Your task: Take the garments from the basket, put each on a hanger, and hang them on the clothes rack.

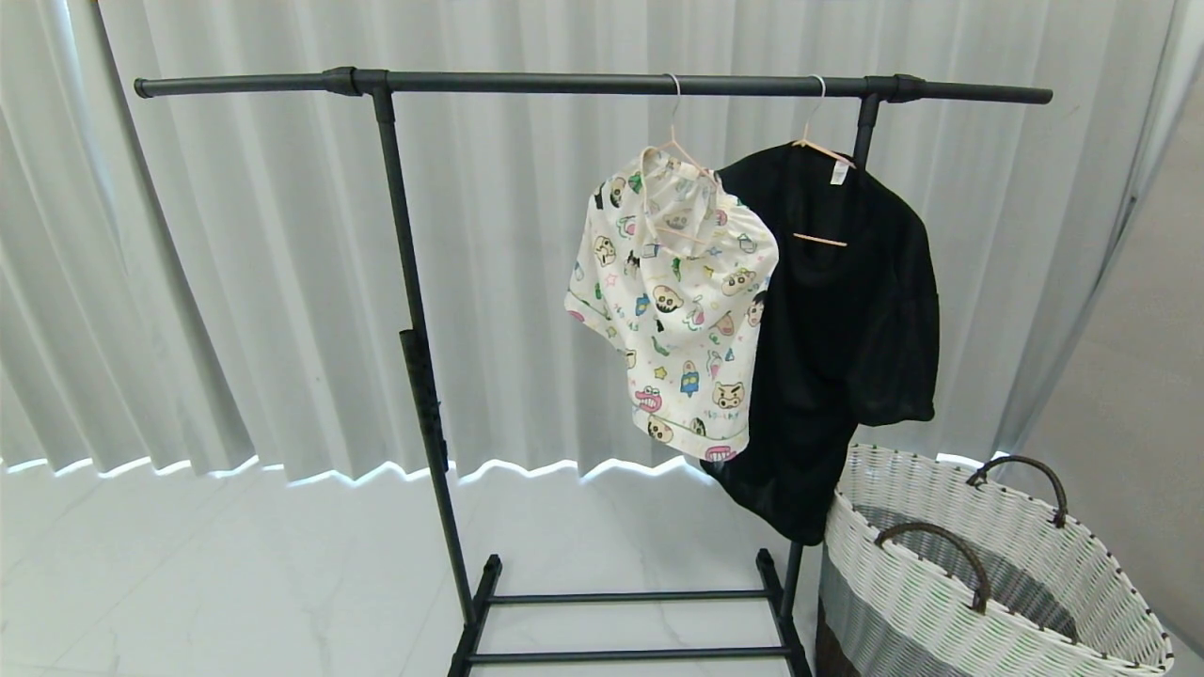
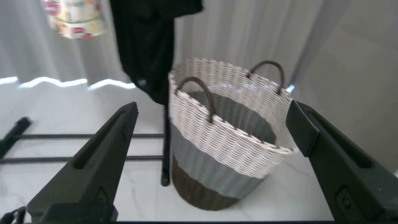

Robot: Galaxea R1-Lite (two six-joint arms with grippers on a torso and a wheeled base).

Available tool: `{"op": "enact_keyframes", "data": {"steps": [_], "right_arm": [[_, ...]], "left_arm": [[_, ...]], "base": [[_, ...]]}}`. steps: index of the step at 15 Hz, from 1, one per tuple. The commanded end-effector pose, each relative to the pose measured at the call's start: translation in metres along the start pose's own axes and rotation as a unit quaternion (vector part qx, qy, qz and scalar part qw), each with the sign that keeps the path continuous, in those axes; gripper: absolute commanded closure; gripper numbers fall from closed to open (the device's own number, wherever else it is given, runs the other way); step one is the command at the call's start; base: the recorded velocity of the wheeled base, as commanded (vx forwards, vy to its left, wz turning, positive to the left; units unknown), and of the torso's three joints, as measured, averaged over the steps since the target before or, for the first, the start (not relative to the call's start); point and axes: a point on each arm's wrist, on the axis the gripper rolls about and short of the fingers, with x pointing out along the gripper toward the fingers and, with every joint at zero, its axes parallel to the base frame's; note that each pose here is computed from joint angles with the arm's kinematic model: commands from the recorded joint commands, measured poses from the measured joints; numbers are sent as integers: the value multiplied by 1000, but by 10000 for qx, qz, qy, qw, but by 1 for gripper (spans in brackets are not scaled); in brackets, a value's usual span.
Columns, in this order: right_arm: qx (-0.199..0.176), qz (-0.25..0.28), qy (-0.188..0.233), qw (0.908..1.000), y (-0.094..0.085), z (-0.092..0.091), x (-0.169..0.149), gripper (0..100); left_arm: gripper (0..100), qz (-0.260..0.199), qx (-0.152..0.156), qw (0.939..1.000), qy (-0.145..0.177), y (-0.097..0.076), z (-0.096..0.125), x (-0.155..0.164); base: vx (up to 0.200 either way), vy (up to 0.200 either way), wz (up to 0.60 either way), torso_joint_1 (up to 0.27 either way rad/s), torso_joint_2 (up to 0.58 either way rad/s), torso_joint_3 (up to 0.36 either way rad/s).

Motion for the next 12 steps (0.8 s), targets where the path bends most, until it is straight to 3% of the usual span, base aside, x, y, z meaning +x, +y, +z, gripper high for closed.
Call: {"op": "enact_keyframes", "data": {"steps": [1, 2, 12], "right_arm": [[70, -33, -184, 9998, 0, -1, -3, 0], [188, -127, -336, 9992, 0, -1, -5, 0], [397, -204, -330, 9985, 0, -2, -5, 0]], "left_arm": [[0, -17, -40, 10000, 87, 0, -1, 1], [0, 2, -83, 10000, 3, 0, -2, 0], [0, 2, -144, 9999, 3, 0, -2, 0]], "base": [[0, 0, 0, 0, 0, 0], [0, 0, 0, 0, 0, 0], [0, 0, 0, 0, 0, 0]]}}
